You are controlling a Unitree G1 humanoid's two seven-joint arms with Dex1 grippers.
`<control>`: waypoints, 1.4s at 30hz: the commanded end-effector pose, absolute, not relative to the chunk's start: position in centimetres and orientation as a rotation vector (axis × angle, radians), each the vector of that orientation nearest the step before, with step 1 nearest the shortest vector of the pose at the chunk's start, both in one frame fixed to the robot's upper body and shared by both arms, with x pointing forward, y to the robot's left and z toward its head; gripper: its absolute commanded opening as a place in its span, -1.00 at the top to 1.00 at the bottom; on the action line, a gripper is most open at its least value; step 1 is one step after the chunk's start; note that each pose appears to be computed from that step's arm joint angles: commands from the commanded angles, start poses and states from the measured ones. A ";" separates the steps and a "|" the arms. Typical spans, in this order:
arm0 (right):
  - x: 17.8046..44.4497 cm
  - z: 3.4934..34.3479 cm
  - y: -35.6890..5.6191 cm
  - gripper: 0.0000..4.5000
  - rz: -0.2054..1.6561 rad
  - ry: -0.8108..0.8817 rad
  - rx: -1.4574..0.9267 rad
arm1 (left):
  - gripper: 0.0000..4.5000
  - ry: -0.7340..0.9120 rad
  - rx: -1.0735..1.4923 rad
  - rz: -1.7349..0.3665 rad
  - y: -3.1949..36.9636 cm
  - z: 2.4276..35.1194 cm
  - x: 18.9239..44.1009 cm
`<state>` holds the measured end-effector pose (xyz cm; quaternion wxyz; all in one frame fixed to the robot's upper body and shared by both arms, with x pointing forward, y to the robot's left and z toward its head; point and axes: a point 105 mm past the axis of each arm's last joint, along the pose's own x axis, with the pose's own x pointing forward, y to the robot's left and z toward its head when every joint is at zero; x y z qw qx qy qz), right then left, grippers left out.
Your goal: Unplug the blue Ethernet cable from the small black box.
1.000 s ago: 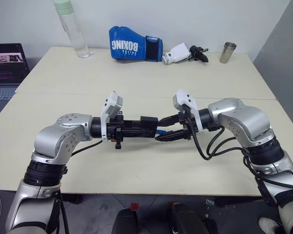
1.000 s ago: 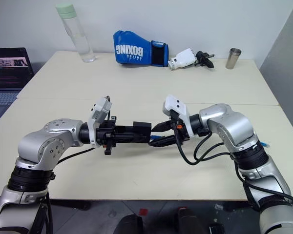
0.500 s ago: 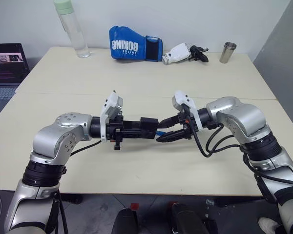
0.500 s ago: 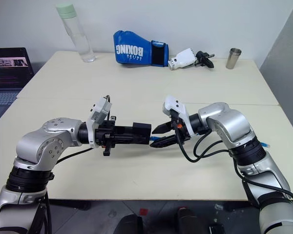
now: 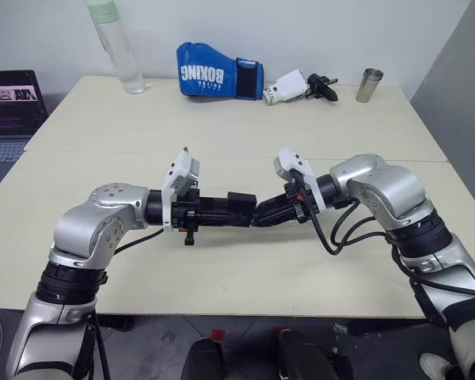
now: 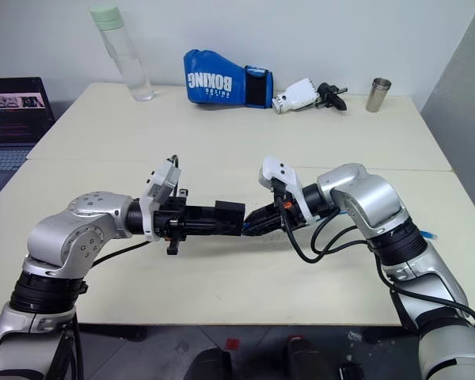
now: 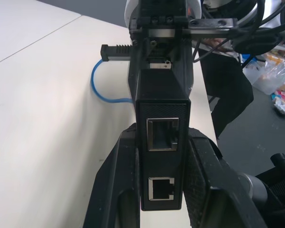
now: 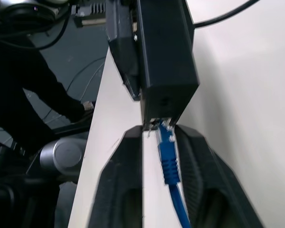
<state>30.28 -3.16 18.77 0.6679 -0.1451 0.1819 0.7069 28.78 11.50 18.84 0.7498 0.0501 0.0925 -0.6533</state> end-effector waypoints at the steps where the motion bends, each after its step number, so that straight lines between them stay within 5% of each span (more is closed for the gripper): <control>1: 30.4 20.1 -3.0 1.00 1.605 0.364 -0.364 | 0.65 0.174 0.148 -1.459 11.3 19.3 28.2; 14: 30.9 18.6 -4.5 1.00 1.587 0.436 -0.390 | 0.65 0.179 0.170 -1.477 11.5 19.3 27.9; 27: 35.4 14.4 -10.5 1.00 1.229 0.493 -0.383 | 0.65 0.139 0.165 -1.266 15.0 20.7 29.6; 31: 39.6 13.0 -13.2 1.00 0.848 0.387 -0.398 | 0.65 0.136 0.134 -1.167 15.6 20.0 30.3; 37: 39.8 12.3 -12.5 1.00 0.786 0.357 -0.318 | 0.65 0.139 0.111 -1.144 15.3 19.3 30.0; 42: 39.8 13.2 -12.0 0.41 0.817 0.339 -0.259 | 0.65 0.134 0.117 -1.107 15.5 19.1 30.3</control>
